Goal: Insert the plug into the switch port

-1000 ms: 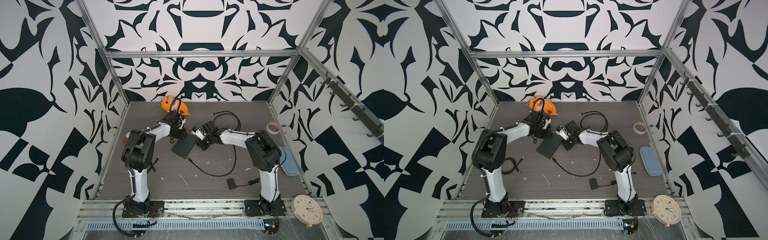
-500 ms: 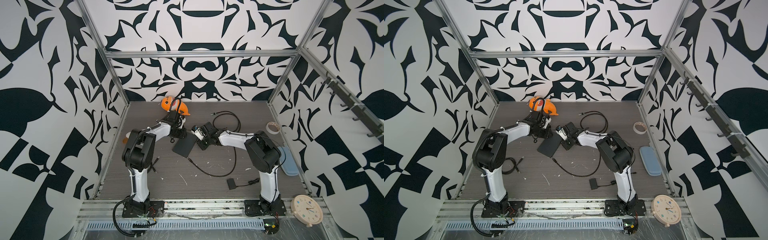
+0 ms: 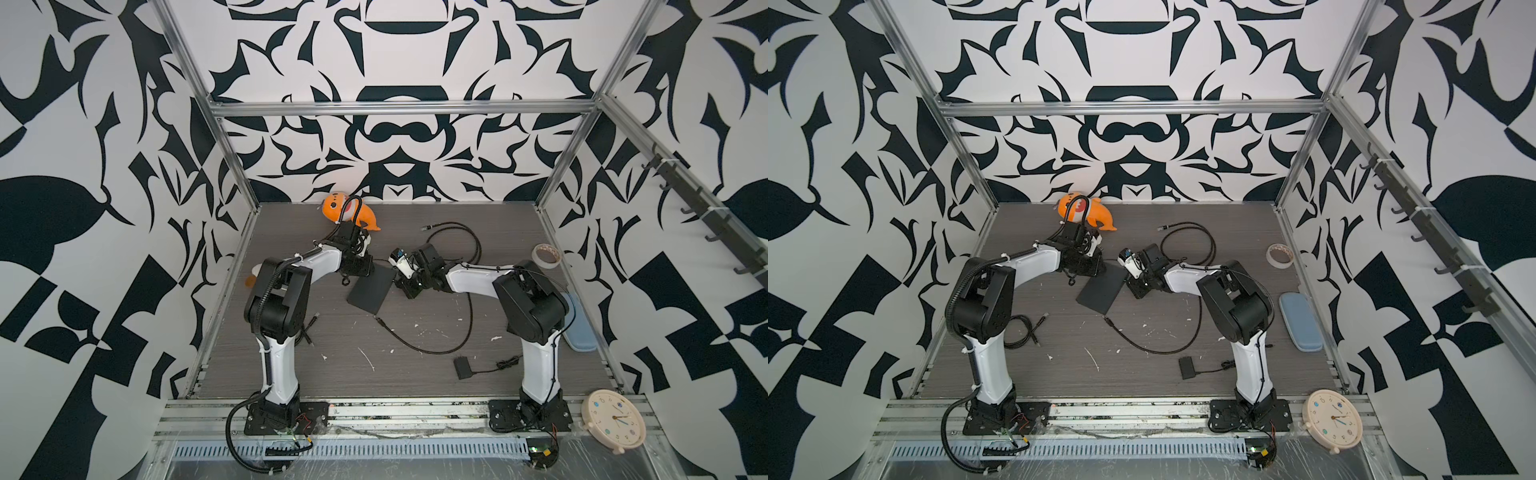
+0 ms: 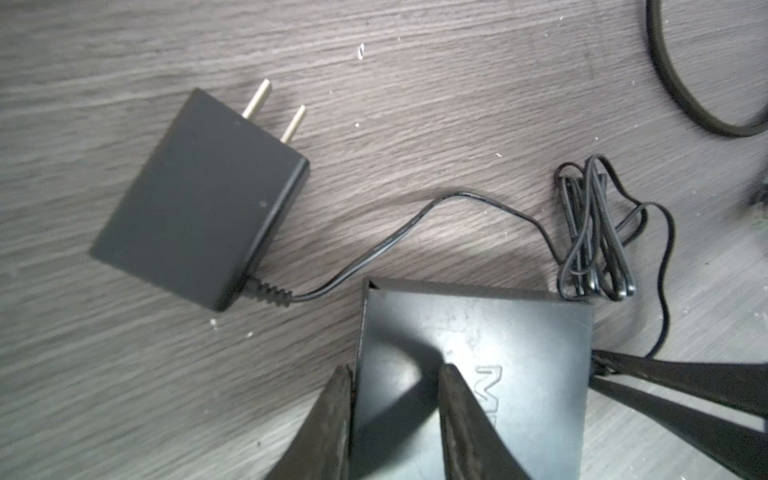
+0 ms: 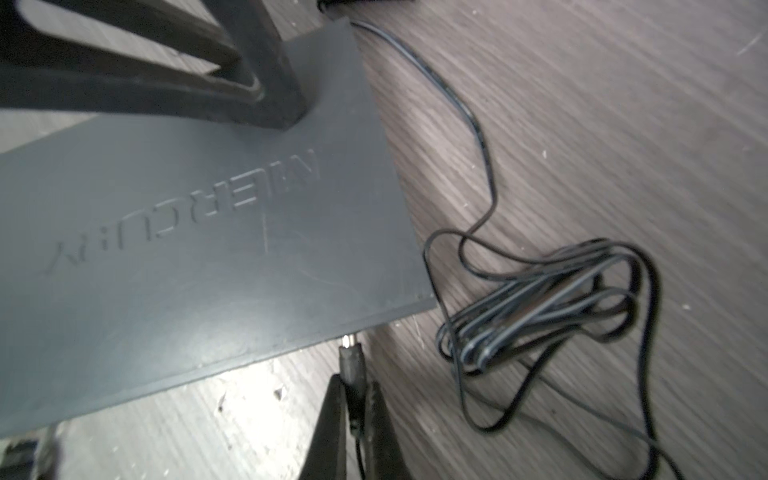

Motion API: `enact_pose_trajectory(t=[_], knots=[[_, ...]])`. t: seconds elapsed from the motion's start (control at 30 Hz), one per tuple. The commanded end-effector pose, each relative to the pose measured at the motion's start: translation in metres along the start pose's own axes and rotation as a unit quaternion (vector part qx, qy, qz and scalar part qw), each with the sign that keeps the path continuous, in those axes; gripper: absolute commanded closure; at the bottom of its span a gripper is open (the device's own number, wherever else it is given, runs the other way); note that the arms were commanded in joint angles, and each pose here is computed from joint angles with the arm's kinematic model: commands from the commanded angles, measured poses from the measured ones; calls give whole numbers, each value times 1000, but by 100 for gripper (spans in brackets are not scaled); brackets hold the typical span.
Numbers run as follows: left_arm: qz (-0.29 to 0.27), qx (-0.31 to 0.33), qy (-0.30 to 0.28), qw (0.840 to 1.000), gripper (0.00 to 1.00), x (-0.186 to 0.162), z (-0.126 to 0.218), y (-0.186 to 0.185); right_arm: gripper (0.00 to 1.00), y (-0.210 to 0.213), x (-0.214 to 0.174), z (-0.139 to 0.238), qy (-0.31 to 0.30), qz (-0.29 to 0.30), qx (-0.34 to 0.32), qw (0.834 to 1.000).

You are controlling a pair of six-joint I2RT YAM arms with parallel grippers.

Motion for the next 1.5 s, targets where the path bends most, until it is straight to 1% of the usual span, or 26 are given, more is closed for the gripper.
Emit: enact_pose_trajectory(t=[0.0,0.1,0.2,0.33,0.5,0.63,0.8,0.9,1.03,1.07,1.13,1.3,1.4,1.47], knots=[[44,58,114,991,63,-52,-14,26,94,-8,12,11,-35,1,18,999],[49,66,101,992,63,-44,-12,26,94,-15,8,16,-31,-9,18,999],[53,73,93,992,62,-39,-9,25,94,-16,7,16,-29,-16,38,999],[61,67,76,993,56,-29,0,18,94,-12,6,9,-28,-22,68,997],[60,56,46,996,49,-10,9,7,94,-11,4,7,-41,-27,70,996],[49,62,45,996,48,-1,1,8,94,-12,7,6,-48,-33,65,996],[39,65,46,996,47,6,-15,10,93,-19,6,1,-35,-56,41,997],[38,62,53,996,47,8,-23,10,92,-20,4,-3,-25,-64,31,997],[31,55,67,996,48,4,-31,11,91,-14,3,-8,-23,-61,39,997],[26,49,73,996,49,1,-32,11,91,-11,4,-10,-23,-60,41,997],[10,14,95,995,49,-6,-33,4,92,-8,6,-14,-26,-56,38,997],[-19,-25,140,990,51,-26,-31,-2,92,1,18,-20,-55,-55,18,997],[-25,-43,153,987,54,-32,-28,-5,92,-1,23,-20,-73,-69,4,995],[-27,-48,156,986,55,-34,-26,-6,92,-1,24,-21,-74,-71,2,995]])
Point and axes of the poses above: each gripper's point midway between its finger pads, its own z axis back along the fingers, its own y axis along the line the jaws close on, x = y × z, the point moved 5 cm from there along z, back along the fingers, and after that the axes turned 15 degrees about z, right-handed, at the moved point
